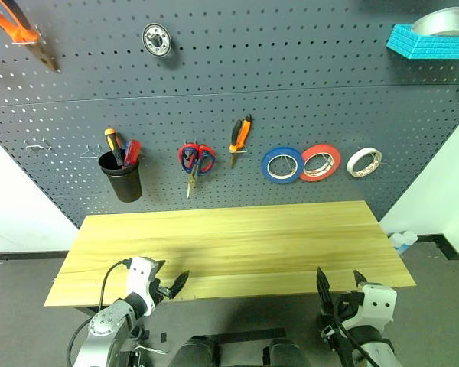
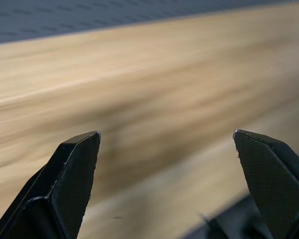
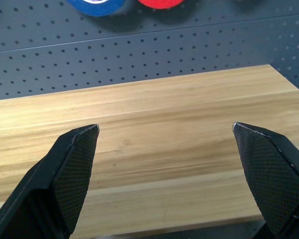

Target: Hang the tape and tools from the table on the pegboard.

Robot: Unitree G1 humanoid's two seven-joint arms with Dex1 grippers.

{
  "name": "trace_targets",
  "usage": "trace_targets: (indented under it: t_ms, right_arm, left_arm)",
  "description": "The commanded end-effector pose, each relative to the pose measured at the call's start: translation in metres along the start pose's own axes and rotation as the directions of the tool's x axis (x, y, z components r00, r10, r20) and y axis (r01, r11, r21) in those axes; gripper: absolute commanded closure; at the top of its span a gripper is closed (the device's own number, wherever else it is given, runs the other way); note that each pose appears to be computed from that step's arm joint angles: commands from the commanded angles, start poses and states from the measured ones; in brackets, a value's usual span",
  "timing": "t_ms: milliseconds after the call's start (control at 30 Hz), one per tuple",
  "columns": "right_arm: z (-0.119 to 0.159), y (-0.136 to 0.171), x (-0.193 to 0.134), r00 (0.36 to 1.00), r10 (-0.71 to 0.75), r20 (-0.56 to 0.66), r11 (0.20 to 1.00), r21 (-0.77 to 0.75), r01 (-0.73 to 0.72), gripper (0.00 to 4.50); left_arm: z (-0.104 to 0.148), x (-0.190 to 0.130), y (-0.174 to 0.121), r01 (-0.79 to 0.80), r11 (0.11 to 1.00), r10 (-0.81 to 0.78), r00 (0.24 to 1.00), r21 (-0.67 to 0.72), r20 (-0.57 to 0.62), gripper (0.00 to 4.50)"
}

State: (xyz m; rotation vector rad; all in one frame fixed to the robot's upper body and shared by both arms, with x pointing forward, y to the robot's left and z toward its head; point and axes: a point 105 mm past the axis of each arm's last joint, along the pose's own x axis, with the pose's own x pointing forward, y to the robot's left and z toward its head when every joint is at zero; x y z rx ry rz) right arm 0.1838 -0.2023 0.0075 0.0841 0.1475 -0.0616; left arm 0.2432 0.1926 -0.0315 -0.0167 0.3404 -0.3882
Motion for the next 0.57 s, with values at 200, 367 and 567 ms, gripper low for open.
trace_targets:
  t_ms: [200, 367, 567]
  right_arm:
    - [0.011, 0.018, 0.001, 0.995, 0.054, 0.087, 0.996, 0.066, -0.060, 0.00]
    - [0.008, 0.017, 0.002, 0.992, 0.073, 0.099, 0.994, 0.077, -0.081, 0.00]
    - [0.002, 0.012, 0.007, 0.991, 0.091, 0.101, 0.992, 0.078, -0.099, 0.00]
  left_arm:
    - [0.033, -0.004, 0.027, -0.237, 0.954, 0.212, 0.967, 0.184, 0.144, 0.04]
    - [0.036, -0.004, 0.026, -0.260, 0.943, 0.228, 0.959, 0.209, 0.165, 0.04]
    - [0.028, -0.004, 0.030, -0.227, 0.955, 0.199, 0.967, 0.191, 0.157, 0.04]
